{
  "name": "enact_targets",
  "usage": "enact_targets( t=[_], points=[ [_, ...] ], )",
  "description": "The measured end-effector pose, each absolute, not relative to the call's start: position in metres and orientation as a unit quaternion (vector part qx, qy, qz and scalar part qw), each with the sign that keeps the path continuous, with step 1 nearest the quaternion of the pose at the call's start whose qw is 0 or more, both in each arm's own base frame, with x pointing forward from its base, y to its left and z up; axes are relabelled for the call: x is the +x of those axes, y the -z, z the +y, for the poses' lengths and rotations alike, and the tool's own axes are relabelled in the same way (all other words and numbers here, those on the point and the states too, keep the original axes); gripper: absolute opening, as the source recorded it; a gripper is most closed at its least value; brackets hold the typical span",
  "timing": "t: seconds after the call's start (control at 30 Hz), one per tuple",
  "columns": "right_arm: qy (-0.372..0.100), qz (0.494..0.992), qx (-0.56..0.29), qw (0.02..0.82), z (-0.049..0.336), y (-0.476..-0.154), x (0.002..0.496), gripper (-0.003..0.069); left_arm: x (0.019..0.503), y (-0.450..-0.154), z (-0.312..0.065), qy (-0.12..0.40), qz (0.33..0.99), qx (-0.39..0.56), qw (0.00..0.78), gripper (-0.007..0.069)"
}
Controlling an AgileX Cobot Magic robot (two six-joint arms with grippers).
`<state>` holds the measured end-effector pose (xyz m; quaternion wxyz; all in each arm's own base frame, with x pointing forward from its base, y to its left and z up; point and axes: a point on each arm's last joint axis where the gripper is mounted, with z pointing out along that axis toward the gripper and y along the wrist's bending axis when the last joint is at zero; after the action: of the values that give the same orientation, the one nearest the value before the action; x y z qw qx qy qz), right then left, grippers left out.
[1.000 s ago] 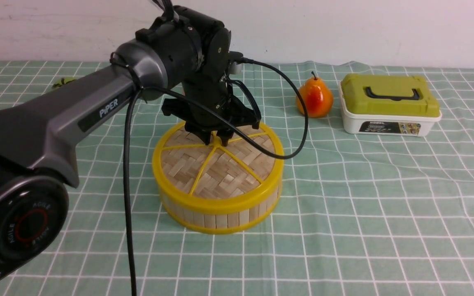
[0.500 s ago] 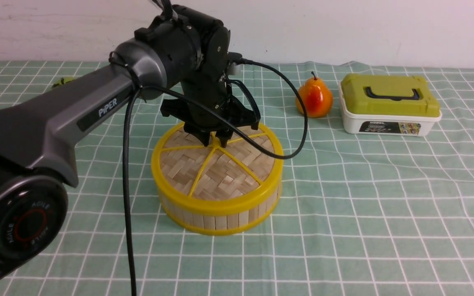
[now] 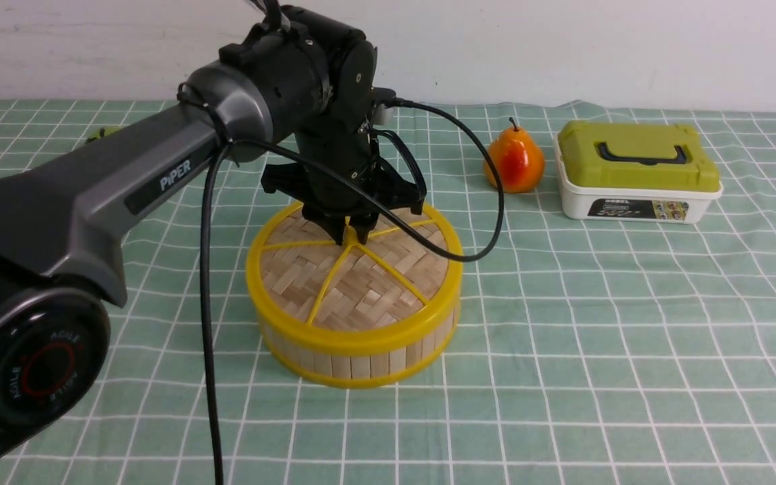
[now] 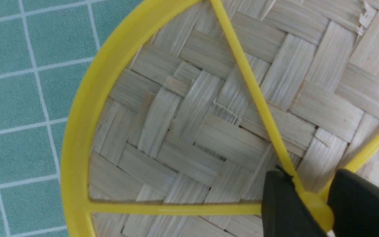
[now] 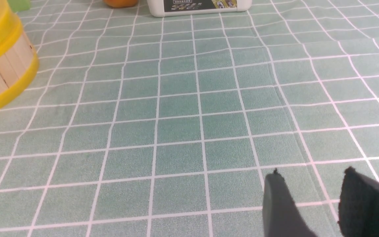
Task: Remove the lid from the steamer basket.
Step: Use the left arm to lift the lid of the steamer, then use the left arm to place the steamer lid on the table
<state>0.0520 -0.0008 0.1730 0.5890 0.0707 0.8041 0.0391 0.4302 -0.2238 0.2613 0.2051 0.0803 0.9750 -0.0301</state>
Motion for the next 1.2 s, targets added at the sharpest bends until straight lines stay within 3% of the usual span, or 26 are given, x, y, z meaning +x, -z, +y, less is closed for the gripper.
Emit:
enact_targets(
  t=[0.13,0.6,0.9,1.2],
  points=[
    [-0.039,0.804,0.071,0.589,-0.001,-0.173,0.052,0.0242,0.430,-0.262,-0.224,0.032,0.975,0.080,0.204,0.0115],
    [-0.039,0.804,0.071,0.589,-0.001,-0.173,0.052,0.0242,0.429,-0.278,-0.225,0.037,0.977,0.074,0.199,0.0113],
    [-0.039,0.804,0.071,0.589,-0.001,-0.173,0.052,0.0242,0.421,-0.349,-0.221,0.085,0.953,0.066,0.283,0.0113],
    [-0.039,0.804,0.071,0.589,-0.001,-0.173,0.052,0.0242,0.386,-0.389,-0.185,0.055,0.949,0.056,0.305,0.0113]
  ],
)
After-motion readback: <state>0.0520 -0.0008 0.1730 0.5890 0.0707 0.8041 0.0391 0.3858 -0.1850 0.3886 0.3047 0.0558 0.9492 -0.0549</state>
